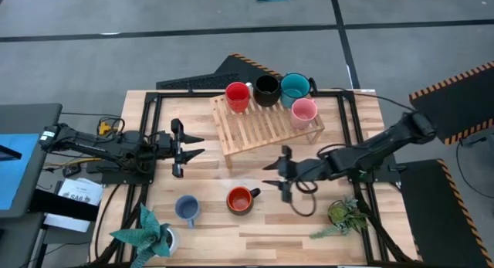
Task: Place coffee mugs
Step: Put the black and orange mug on the shelf
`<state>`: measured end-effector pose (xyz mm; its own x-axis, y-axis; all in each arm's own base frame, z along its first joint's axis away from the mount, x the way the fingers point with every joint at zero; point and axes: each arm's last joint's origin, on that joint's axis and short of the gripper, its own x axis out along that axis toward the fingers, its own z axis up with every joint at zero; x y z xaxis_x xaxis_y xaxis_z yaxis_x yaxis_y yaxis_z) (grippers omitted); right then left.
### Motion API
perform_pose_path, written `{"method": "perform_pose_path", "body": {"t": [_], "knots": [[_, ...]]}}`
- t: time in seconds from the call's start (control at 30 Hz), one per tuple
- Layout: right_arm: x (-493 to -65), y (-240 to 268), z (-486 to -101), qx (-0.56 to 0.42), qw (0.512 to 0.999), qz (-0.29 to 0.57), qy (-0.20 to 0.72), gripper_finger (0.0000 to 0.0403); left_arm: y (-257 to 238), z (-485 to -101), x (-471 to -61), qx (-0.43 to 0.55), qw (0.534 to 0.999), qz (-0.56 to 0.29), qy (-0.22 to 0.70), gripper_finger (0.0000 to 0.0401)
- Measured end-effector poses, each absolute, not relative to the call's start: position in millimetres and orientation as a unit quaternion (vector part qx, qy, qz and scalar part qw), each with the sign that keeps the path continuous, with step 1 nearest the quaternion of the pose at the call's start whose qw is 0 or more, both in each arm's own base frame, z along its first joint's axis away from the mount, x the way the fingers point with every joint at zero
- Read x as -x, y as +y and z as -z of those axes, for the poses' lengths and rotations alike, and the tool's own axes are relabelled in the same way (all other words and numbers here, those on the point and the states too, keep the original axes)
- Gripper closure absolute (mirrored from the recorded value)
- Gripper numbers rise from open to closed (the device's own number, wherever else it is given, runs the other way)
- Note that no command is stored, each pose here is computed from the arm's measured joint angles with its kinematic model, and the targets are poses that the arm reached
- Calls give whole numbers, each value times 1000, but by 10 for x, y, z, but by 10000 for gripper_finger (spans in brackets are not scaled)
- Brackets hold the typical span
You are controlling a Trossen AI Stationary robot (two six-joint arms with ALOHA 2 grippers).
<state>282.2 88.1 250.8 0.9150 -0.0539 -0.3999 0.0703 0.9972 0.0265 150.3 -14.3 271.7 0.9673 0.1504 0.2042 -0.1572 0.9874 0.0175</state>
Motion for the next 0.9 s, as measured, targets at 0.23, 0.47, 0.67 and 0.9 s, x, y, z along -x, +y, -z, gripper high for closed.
{"method": "perform_pose_path", "body": {"t": [0.23,0.47,0.67,0.9], "knots": [[-3206,1052,-2373,-32,970,-20,241,180,-143,-2719,-1503,-17,992,-77,-102,257],[-3522,1178,-2267,-25,957,-38,286,180,-143,-2718,-1503,-17,992,-77,-101,257],[-3718,1243,-2145,-12,942,-27,334,180,-143,-2717,-1504,-17,992,-77,-100,257],[-3890,1226,-2086,-10,931,-9,365,180,-143,-2717,-1504,-15,992,-77,-101,257]]}}
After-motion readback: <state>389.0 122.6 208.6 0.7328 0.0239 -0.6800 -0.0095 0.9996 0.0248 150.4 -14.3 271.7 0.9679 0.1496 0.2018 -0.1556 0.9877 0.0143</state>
